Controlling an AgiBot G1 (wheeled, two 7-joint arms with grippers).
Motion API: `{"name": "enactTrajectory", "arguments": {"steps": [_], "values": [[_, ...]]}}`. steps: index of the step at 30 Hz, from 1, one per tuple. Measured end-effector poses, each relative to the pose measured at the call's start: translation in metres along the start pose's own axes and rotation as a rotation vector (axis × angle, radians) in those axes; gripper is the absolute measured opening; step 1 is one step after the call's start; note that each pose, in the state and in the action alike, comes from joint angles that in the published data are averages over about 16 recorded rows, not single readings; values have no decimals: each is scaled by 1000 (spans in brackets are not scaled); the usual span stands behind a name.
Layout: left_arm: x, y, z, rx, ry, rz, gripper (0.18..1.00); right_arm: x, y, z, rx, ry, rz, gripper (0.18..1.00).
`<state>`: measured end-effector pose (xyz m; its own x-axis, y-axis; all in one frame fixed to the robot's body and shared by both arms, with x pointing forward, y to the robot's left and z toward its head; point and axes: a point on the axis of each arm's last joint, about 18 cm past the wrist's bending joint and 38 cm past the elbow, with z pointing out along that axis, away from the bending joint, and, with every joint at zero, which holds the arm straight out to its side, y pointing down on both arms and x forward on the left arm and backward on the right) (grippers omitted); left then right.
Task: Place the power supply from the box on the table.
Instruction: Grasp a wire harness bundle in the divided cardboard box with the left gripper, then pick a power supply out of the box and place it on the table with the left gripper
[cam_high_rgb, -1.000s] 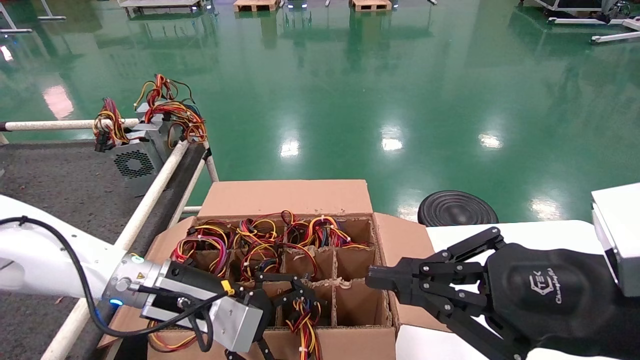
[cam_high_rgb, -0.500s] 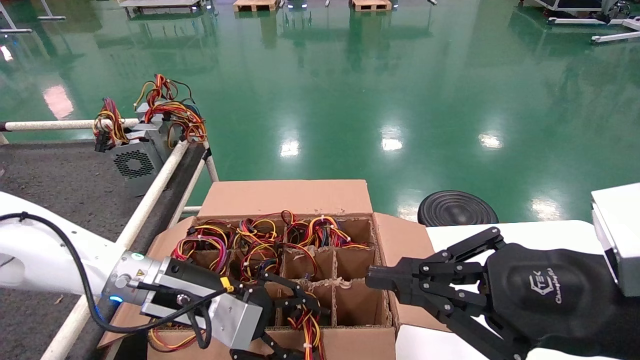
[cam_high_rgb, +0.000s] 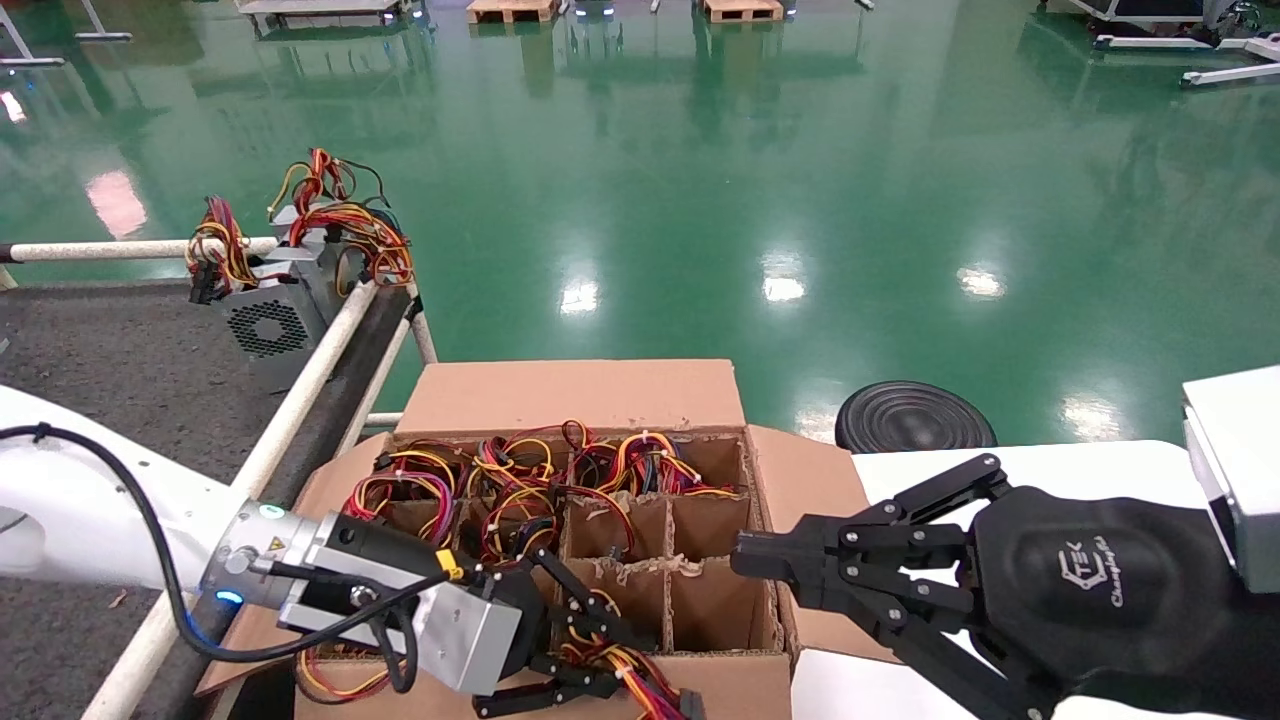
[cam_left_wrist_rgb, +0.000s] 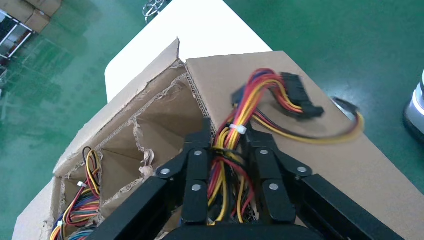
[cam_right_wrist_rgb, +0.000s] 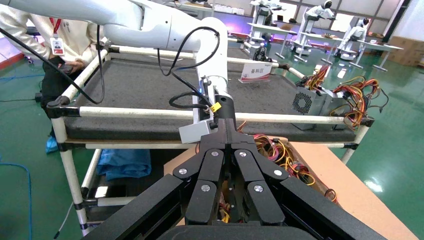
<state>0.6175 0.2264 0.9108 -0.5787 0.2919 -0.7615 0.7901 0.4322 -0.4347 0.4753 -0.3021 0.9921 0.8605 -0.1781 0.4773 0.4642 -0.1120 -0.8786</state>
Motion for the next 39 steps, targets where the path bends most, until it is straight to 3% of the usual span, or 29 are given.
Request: {"name": "enactTrajectory", "arguments": {"steps": [7, 22, 39], "values": [[-4, 0, -11, 0, -32, -7, 312, 0, 0, 0, 0, 0, 0, 194], [-28, -12, -62, -9, -169, 11, 237, 0, 0, 0, 0, 0, 0, 194], [-95, -85, -123, 6, -303, 188, 234, 0, 0, 0, 0, 0, 0, 194]]}}
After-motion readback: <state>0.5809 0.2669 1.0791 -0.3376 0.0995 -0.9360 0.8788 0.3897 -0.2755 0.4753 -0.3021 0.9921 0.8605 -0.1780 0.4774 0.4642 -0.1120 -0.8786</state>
